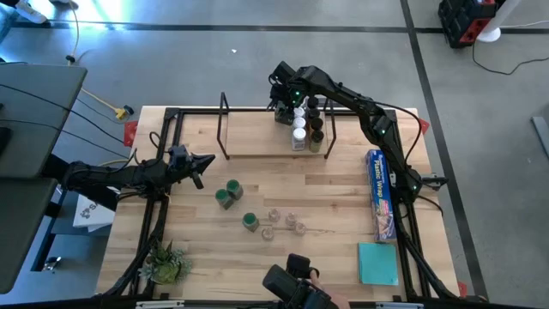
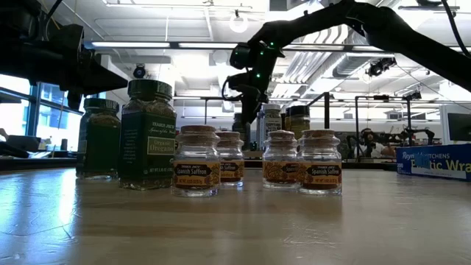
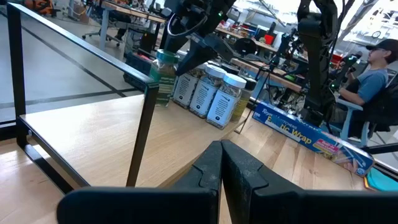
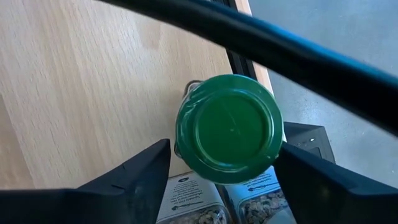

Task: Shelf spices
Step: Put the top right green seasoning bottle on the shelf

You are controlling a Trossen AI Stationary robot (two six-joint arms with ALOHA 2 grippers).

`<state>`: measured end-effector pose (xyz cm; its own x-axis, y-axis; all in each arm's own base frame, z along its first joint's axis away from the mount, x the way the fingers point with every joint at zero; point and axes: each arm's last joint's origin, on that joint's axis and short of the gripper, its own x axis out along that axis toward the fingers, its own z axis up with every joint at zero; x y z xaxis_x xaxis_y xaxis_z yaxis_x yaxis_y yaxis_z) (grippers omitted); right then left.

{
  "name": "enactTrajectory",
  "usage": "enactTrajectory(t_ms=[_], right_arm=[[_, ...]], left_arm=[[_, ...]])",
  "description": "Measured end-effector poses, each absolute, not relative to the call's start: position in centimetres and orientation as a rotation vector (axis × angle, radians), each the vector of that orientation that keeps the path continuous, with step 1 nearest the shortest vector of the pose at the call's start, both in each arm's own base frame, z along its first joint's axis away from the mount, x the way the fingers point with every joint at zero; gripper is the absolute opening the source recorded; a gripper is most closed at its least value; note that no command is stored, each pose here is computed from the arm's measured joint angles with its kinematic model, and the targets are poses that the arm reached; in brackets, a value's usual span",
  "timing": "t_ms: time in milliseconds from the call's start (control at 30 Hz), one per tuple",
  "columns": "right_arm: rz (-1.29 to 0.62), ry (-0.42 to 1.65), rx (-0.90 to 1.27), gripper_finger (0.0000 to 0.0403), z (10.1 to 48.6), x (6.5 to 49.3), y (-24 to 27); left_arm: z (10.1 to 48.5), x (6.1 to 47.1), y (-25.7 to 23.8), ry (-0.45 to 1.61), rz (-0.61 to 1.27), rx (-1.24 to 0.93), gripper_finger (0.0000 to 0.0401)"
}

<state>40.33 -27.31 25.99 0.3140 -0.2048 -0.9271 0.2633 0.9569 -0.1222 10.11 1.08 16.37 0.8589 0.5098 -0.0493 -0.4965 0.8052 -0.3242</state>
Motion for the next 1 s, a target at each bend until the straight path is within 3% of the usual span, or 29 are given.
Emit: enactTrajectory(t_ms=[467,633,767,1000], right_arm=[[-0.309,1.142,-0.002,0.0281,28.9,39.6,-26.8],[-0.271,1.028,0.036,0.0276,30.3,39.9,-26.6],[-0.273,0.984,0.087,0.0231,30.4,40.1,-26.6],[-0.305,1.005,0.138,0.0101,29.9,39.7,-27.2]], left_arm=[[16.4,10.1,1.1,-0.041,0.539,-0.336,0.0005],[16.4,10.1,1.1,-0.041,0.539,-0.336,0.0005],[16.4,10.1,1.1,-0.04,0.539,-0.335,0.0005],[16.4,10.1,1.1,-0.04,0.539,-0.335,0.0005]])
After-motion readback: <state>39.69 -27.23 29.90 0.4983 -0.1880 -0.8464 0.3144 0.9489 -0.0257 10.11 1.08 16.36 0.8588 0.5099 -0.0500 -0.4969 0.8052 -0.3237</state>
